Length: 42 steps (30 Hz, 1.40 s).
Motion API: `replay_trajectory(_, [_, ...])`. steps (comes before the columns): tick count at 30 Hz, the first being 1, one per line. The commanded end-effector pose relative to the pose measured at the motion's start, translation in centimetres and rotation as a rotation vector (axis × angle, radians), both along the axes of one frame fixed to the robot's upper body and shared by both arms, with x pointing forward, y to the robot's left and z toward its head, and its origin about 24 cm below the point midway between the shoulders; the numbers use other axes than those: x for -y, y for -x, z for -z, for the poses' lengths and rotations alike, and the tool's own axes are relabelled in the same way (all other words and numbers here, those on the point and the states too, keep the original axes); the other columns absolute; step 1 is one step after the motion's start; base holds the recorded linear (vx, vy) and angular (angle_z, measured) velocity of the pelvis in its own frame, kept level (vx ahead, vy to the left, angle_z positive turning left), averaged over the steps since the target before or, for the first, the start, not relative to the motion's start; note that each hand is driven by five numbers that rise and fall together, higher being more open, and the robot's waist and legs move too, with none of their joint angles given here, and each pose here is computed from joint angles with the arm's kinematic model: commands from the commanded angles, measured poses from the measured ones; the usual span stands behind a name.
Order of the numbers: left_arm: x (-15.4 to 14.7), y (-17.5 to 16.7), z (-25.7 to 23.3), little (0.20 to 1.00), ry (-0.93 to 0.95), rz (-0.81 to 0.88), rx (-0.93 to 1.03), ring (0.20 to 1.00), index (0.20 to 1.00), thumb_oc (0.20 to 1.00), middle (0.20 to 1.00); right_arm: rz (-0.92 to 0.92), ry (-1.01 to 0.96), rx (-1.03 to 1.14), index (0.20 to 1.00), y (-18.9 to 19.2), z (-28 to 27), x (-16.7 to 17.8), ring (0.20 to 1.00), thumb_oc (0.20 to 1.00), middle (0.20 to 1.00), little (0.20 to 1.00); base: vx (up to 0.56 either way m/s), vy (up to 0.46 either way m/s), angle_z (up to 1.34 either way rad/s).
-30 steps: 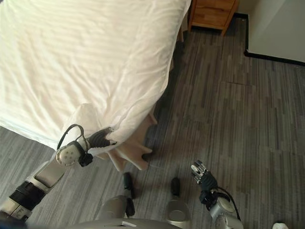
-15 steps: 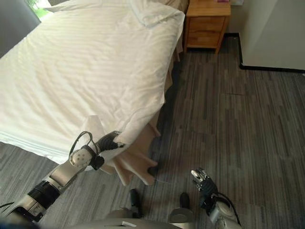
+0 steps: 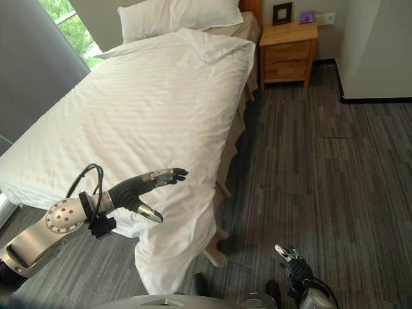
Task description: Making the bed.
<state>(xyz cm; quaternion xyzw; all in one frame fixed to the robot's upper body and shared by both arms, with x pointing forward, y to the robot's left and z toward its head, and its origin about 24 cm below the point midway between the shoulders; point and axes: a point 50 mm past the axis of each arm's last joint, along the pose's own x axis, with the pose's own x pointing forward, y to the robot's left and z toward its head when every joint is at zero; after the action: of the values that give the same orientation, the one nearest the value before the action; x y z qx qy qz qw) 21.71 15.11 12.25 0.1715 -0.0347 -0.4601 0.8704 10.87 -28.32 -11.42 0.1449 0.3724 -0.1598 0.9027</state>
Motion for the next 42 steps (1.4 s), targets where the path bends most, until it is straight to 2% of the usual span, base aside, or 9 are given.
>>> replay_trajectory(1, [-0.6,-1.2,-4.4,1.0,0.076,-0.004,0.178,1.0,1.0,1.0,1.0,-0.024,-0.01,0.135,1.0,-2.9,-1.4,-0.4,1.0,1.0,1.0,1.0,0.0,0.0,0.0])
replay_trajectory(9, [-2.3,-2.2,-5.0,1.0,0.17,-0.167,0.24,1.0,1.0,1.0,1.0,-0.044,-0.025,0.156,1.0,-3.1,-1.6,-1.0,1.0,1.0,1.0,1.0,0.0,0.0,0.0])
replay_trajectory(12, [-3.8,-2.4,-0.8,1.0,0.591,-0.459,0.034,1.0,1.0,1.0,1.0,0.088,-0.2,0.345,1.0,-5.6,-3.1,-3.3,1.0,1.0,1.0,1.0,0.0,0.0,0.0])
replay_trajectory(16, [-5.1,-1.9,2.8,1.0,0.793,-0.66,-0.086,1.0,1.0,1.0,1.0,0.012,-0.177,0.479,1.0,-7.7,-5.7,-4.2,1.0,1.0,1.0,1.0,0.0,0.0,0.0])
replay_trajectory(33, [-13.3,2.8,5.5,1.0,0.863,-1.082,0.011,1.0,1.0,1.0,1.0,-0.5,-0.062,1.007,1.0,-14.3,-19.3,-8.0,1.0,1.0,1.0,1.0,0.0,-0.005,0.15])
replay_trajectory(35, [-14.2,2.8,5.0,1.0,0.832,-1.117,0.054,1.0,1.0,1.0,1.0,-0.658,-0.058,0.97,0.36,-15.6,-19.2,-10.1,0.36,0.36,0.36,0.36,-0.03,-0.032,0.18])
replay_trajectory(36, [-14.2,2.8,5.0,1.0,0.833,-1.117,0.055,1.0,1.0,1.0,1.0,-0.659,-0.057,0.972,0.36,-15.6,-19.2,-10.1,0.36,0.36,0.36,0.36,-0.03,-0.023,0.2])
replay_trajectory(37, [-14.3,2.7,4.8,1.0,0.829,-1.116,0.07,1.0,1.0,1.0,1.0,-0.709,-0.036,0.931,0.2,-16.0,-18.6,-10.7,0.2,0.2,0.2,0.2,-0.07,-0.014,0.32])
replay_trajectory(42, [-14.0,1.8,3.4,1.0,0.893,-1.088,0.132,1.0,1.0,1.0,1.0,-0.83,-0.043,0.822,0.2,-16.4,-16.3,-13.4,0.2,0.2,0.2,0.2,-0.07,-0.001,0.35])
